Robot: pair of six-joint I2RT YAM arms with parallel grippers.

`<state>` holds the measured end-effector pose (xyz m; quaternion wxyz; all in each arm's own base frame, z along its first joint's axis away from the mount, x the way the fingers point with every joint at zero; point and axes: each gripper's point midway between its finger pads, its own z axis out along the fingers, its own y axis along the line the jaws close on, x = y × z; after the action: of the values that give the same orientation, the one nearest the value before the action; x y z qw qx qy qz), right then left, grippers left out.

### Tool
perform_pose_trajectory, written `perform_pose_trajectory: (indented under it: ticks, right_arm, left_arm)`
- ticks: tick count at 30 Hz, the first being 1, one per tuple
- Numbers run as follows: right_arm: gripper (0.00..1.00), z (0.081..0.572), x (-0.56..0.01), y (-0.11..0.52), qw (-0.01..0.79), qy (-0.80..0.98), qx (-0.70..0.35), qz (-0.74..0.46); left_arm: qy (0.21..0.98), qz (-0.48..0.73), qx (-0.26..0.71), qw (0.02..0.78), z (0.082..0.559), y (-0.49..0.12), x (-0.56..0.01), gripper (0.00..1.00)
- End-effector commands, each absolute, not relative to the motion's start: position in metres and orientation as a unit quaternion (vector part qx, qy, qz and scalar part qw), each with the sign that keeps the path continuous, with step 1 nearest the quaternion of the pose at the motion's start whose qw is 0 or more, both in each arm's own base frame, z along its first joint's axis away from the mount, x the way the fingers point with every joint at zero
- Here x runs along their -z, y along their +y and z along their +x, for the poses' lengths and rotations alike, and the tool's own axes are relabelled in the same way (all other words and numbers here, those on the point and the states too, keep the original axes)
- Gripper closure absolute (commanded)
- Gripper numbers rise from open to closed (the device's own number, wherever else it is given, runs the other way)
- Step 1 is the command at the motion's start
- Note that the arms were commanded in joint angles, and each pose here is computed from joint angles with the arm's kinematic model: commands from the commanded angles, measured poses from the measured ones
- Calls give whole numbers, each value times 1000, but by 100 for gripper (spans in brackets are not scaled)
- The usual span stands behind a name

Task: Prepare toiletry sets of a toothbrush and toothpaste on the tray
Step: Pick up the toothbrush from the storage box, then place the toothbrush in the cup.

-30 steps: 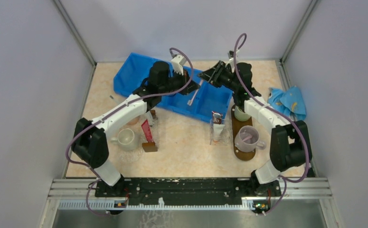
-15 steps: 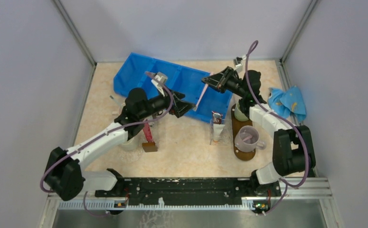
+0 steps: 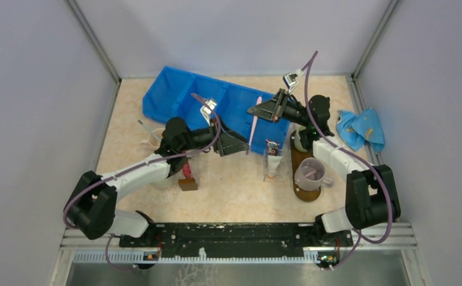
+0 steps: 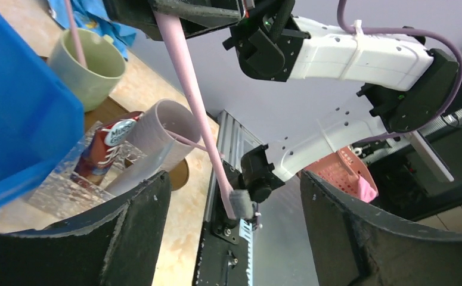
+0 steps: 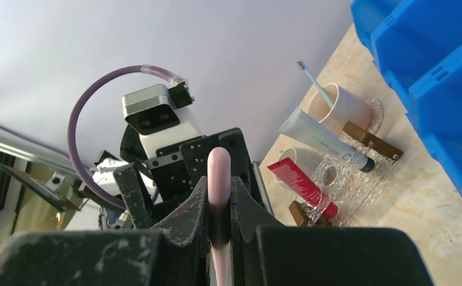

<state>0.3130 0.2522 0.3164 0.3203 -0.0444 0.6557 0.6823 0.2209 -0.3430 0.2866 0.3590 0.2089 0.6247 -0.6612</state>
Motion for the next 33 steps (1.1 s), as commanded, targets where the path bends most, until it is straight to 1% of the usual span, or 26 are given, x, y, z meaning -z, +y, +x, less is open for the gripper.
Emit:
perform_pose_trajectory:
  ticks: [1,3,4,5,7,8,9,10,11,12,13,15,17,18,20,23,25,27,29,31,33]
  right_arm:
    - [100,291,-341,256,365,627,-681,-104]
    - [100,291,-339,256,369,627,-678,-104]
    - [100,290,-339,257,369,628,-677,-106]
    - [100,289,-339,257,371,627,-676,-108]
    - [100,287,-339,259,374,627,-674,-114]
    - [100,286,-339,260,376,628,-671,-117]
    - [100,285,-338,260,378,629,-668,-120]
    - [100,285,-337,260,384,630,-663,-126]
    - [100,283,-336,259,391,630,-658,-132]
    - [97,281,-336,258,401,628,-651,-145]
    - [82,278,-337,256,416,624,-641,-165]
    - [44,267,-338,251,454,603,-613,-232]
    - [21,256,-333,242,491,582,-569,-310]
    - [15,253,-327,237,507,575,-543,-342]
    - [9,245,-321,228,528,553,-503,-402]
    - [7,231,-314,214,525,524,-481,-467]
    - [7,220,-313,208,529,493,-453,-522]
    - [6,211,-307,201,545,452,-385,-592]
    - [2,203,-297,193,562,383,-290,-673]
    - [1,203,-294,188,564,326,-213,-728]
    - [1,206,-296,185,558,279,-162,-764]
  left_arm:
    - [607,228,688,327,207,-361,-300,22]
    - [603,226,697,315,204,-367,-298,31]
    - [603,224,698,313,204,-369,-298,38]
    - [606,220,699,311,206,-372,-297,49]
    - [609,216,699,305,207,-377,-294,59]
    - [610,216,700,301,207,-379,-293,67]
    - [610,216,701,299,207,-379,-292,79]
    - [608,218,703,298,206,-380,-293,95]
    - [605,219,704,300,205,-379,-294,100]
    - [605,219,702,304,204,-377,-295,100]
    - [607,219,698,309,204,-375,-295,100]
    - [619,219,682,322,204,-370,-292,100]
    - [631,213,668,332,203,-360,-290,100]
    - [636,207,664,333,202,-354,-288,100]
    - [646,193,662,327,198,-340,-283,100]
    - [670,175,660,293,192,-324,-268,100]
    - [687,184,658,249,184,-318,-258,100]
    - [705,197,650,206,175,-316,-249,100]
    - [722,209,639,164,168,-316,-243,100]
    - [727,218,637,133,161,-317,-244,100]
    - [723,229,641,113,154,-321,-247,100]
